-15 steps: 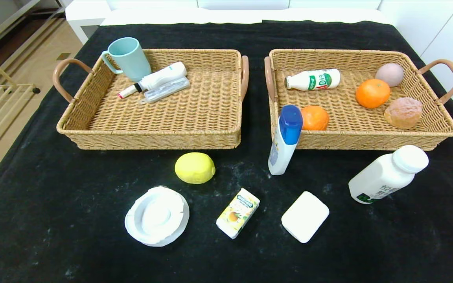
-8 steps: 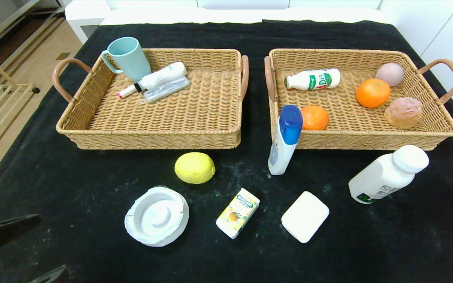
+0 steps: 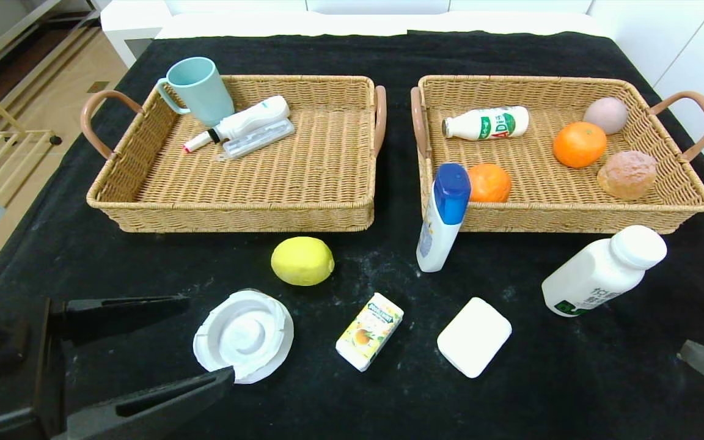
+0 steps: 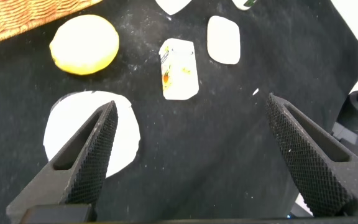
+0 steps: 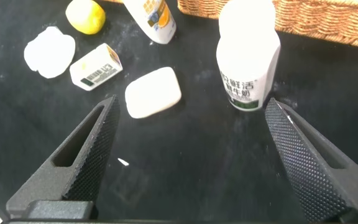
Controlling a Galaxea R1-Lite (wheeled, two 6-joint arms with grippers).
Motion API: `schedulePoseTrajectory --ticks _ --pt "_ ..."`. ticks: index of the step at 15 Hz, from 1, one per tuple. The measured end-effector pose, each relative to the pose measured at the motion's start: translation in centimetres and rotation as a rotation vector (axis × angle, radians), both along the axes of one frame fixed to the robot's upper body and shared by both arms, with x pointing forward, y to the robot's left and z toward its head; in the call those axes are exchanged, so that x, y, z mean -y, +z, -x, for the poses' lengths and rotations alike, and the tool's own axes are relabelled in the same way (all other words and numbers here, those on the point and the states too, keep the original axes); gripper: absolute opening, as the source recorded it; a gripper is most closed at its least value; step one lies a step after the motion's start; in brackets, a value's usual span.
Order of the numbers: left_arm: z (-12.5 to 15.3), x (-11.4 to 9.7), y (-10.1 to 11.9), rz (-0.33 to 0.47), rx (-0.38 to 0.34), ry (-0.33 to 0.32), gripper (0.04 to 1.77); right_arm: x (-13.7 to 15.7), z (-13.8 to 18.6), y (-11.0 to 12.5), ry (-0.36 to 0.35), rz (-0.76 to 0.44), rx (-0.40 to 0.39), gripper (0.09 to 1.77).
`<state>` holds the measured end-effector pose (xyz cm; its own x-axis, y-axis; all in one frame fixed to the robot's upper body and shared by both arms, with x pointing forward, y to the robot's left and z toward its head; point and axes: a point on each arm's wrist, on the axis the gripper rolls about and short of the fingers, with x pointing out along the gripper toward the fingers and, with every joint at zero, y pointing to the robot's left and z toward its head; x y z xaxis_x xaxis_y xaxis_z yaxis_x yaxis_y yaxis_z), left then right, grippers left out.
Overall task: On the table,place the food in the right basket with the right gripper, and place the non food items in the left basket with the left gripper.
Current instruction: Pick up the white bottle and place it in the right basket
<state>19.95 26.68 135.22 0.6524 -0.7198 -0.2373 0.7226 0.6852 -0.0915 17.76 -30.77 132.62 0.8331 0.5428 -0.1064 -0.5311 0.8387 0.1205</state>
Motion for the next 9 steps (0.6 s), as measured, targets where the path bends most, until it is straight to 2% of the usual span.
schedulePoseTrajectory --ticks 3,9 --pt "-0.21 0.14 0.29 -0.007 0.012 0.003 1.72 -0.17 -0.31 -0.04 0.005 0.002 -0.004 1.71" --pt "-0.05 0.05 0.29 -0.010 0.009 0.005 1.72 -0.18 -0.50 -0.18 -0.044 0.012 -0.012 1.71"
